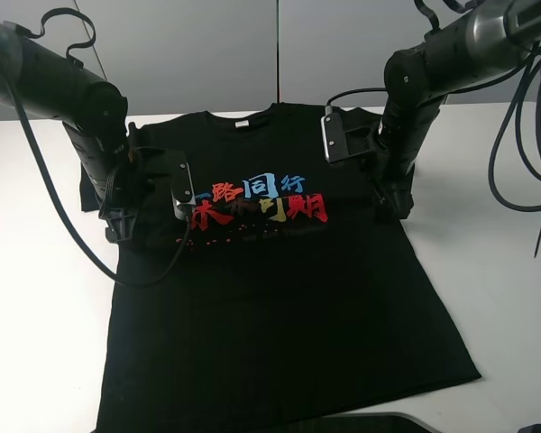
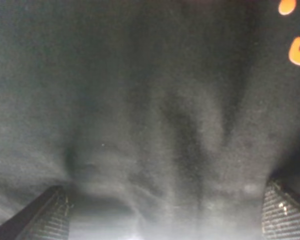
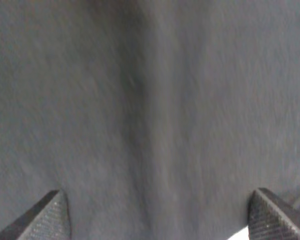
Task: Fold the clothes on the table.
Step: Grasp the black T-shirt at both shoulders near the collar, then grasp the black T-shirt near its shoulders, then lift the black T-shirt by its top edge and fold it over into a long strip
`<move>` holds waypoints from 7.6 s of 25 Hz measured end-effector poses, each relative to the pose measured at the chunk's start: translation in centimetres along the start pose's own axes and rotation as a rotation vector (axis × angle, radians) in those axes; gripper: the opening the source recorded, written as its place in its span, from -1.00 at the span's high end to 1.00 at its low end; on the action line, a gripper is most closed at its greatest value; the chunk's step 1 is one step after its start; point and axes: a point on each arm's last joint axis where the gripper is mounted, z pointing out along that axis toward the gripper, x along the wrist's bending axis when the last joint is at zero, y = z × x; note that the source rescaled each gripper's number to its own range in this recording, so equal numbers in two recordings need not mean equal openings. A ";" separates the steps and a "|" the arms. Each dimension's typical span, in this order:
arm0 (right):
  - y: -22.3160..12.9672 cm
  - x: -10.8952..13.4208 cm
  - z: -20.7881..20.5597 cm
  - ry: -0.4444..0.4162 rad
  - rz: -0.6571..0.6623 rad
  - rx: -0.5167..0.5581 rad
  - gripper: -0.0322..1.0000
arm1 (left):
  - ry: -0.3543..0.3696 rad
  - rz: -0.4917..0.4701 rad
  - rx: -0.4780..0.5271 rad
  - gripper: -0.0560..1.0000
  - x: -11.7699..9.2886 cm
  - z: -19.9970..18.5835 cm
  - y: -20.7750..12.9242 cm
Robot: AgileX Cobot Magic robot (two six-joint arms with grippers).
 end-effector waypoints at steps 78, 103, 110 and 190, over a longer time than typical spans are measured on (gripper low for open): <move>-0.1 -0.1 0.2 0.026 0.085 -0.079 -0.34 | -0.079 0.054 0.062 0.42 0.6 1.3 0.8; -0.1 -2.0 -5.9 -0.227 0.117 -0.181 0.93 | 0.164 -0.053 -0.012 0.89 3.1 -2.5 1.0; -0.6 -4.8 -16.7 -0.563 0.188 -0.285 0.93 | 0.518 -0.163 -0.237 0.89 7.4 -14.8 1.5; -1.5 -0.5 -10.9 -0.419 0.529 -0.327 0.94 | 0.469 -0.187 -0.249 0.89 5.2 -12.3 -2.5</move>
